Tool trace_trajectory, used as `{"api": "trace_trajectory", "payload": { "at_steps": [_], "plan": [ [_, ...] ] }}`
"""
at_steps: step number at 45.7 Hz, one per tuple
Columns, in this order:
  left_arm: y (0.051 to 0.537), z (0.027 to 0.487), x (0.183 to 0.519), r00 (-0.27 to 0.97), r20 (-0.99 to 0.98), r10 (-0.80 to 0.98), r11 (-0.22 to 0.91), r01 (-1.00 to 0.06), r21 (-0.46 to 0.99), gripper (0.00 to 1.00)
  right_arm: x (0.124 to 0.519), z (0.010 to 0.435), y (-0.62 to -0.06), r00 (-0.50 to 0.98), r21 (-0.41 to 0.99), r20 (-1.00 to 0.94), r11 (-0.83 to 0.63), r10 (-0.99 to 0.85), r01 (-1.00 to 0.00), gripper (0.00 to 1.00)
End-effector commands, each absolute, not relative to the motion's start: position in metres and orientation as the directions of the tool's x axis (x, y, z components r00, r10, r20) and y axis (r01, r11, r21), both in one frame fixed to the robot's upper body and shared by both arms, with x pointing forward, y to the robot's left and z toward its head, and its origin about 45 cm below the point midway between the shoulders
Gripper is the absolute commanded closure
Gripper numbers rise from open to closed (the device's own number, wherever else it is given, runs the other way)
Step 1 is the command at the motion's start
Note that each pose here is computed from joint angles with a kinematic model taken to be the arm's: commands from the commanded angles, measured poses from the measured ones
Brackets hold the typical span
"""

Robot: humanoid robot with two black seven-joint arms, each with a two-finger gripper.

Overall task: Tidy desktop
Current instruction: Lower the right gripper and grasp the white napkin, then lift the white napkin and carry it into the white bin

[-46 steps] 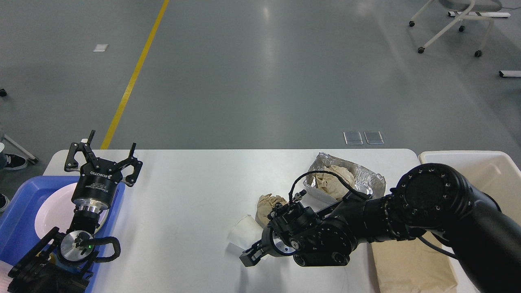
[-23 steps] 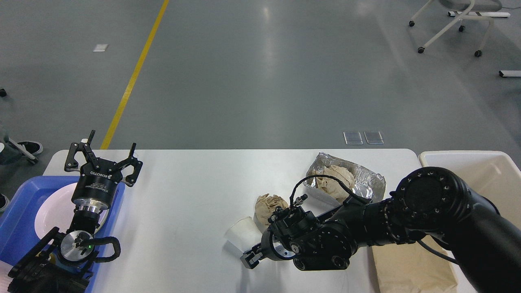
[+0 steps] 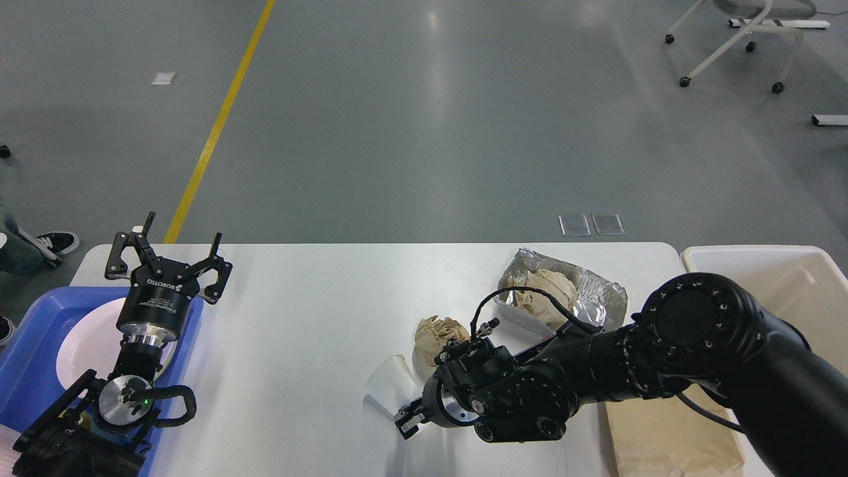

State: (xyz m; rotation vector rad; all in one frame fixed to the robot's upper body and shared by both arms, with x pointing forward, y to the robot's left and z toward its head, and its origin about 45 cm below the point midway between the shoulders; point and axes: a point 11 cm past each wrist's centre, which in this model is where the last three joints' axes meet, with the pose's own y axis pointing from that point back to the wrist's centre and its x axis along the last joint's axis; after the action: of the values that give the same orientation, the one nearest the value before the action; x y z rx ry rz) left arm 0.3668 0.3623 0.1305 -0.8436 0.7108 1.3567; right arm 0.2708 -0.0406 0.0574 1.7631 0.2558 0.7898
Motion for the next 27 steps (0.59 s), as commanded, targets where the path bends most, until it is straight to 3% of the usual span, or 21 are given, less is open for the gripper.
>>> {"api": "trace_trajectory", "payload": {
  "at_steps": [1,13,21,27],
  "plan": [
    [0.362,0.130,0.367,0.097,-0.841,0.533,0.018,-0.995,-0.103,0.04,0.272,0.068,-0.040,0.801,0.918,0.351,-0.348,0.486,-0.191,1.00],
    [0.362,0.130,0.367,0.097,-0.841,0.533,0.018,-0.995,-0.103,0.04,0.271,0.121,-0.047,0.857,0.926,0.281,-0.357,0.433,-0.123,1.00],
    [0.362,0.130,0.367,0.097,-0.841,0.533,0.018,-0.995,-0.103,0.04,0.291,0.172,-0.058,0.877,0.919,0.297,-0.363,0.379,-0.154,1.00],
    [0.362,0.130,0.367,0.097,-0.841,0.533,0.018,-0.995,-0.103,0.04,0.320,0.224,-0.082,0.900,0.937,0.290,-0.286,0.326,-0.198,1.00]
  ]
}}
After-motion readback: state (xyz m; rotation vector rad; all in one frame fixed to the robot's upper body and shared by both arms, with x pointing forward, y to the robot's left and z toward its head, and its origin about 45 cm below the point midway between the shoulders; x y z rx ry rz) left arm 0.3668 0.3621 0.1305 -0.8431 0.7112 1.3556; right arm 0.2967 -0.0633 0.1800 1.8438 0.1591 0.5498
